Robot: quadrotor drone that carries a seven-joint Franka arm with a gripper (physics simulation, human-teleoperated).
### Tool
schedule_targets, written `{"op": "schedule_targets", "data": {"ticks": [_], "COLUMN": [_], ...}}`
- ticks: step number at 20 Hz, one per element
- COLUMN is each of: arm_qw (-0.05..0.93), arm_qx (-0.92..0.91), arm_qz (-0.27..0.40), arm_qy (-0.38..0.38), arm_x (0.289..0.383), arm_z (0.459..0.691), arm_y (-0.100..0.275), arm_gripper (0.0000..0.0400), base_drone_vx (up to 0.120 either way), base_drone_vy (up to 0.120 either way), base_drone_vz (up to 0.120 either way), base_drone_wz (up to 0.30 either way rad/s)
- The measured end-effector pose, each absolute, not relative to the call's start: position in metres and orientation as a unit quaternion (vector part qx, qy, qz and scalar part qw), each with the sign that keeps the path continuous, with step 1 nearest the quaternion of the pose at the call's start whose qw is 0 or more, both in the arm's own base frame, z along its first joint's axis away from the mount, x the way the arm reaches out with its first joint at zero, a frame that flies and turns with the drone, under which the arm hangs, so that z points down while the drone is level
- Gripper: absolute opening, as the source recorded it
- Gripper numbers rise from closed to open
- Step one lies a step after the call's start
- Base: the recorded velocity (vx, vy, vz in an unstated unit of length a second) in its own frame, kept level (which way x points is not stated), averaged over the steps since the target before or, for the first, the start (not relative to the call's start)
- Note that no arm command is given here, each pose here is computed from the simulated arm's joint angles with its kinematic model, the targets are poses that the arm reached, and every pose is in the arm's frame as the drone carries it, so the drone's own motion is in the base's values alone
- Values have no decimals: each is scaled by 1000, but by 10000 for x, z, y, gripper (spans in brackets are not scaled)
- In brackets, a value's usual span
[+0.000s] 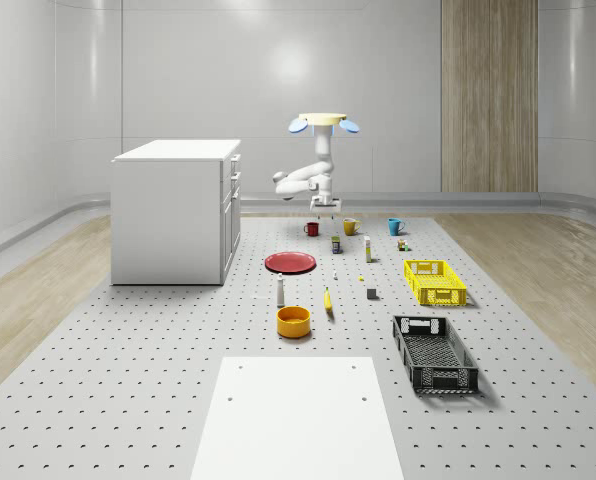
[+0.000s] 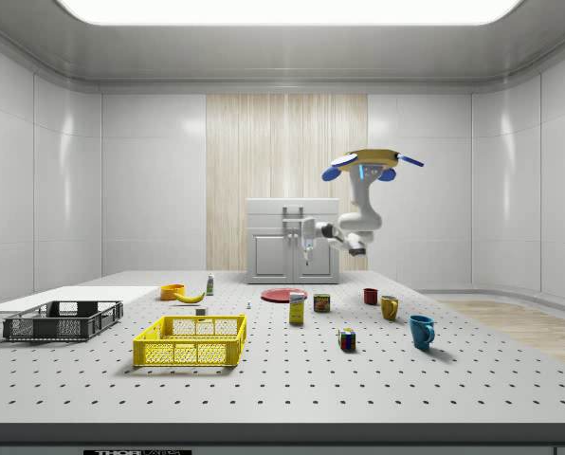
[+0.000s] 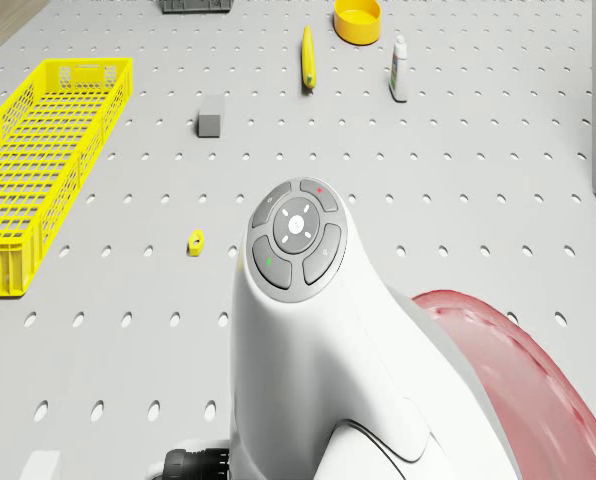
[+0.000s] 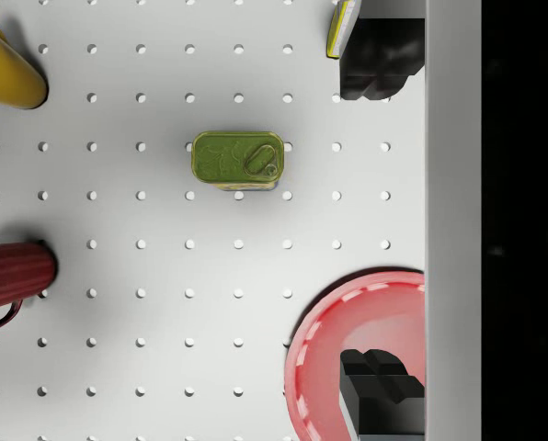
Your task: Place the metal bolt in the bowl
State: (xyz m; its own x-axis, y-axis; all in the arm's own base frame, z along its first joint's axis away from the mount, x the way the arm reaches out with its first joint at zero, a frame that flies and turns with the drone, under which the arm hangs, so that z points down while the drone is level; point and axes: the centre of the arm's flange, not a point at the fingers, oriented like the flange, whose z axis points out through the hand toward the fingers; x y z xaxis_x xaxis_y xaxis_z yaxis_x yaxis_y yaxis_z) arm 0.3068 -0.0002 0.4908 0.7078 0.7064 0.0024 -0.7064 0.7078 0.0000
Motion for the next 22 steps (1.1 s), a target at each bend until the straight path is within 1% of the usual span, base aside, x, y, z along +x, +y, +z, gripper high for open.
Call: {"op": "schedule_targets", "data": {"ticks": [2, 5, 7, 9, 10, 22], "arm_qw": [924, 924, 924, 924, 924, 924], "arm_qx": [0, 0, 0, 0, 0, 0], "arm_qz": [382, 382, 382, 382, 382, 382], "arm_qy": [-1, -1, -1, -1, -1, -1], "arm_x": [3068, 3068, 3068, 3068, 3068, 3068], "arm_z": [4907, 4907, 4907, 4907, 4907, 4907], "arm_y": [-2, -2, -2, -2, -1, -1], "arm_gripper": [400, 400, 400, 400, 400, 400], "base_drone_vx": [120, 120, 120, 120, 120, 120], "base_drone_vy": [0, 0, 20, 120, 40, 0], "base_drone_vz": [-40, -120, 0, 0, 0, 0], "base_drone_wz": [0, 0, 0, 0, 0, 0]}}
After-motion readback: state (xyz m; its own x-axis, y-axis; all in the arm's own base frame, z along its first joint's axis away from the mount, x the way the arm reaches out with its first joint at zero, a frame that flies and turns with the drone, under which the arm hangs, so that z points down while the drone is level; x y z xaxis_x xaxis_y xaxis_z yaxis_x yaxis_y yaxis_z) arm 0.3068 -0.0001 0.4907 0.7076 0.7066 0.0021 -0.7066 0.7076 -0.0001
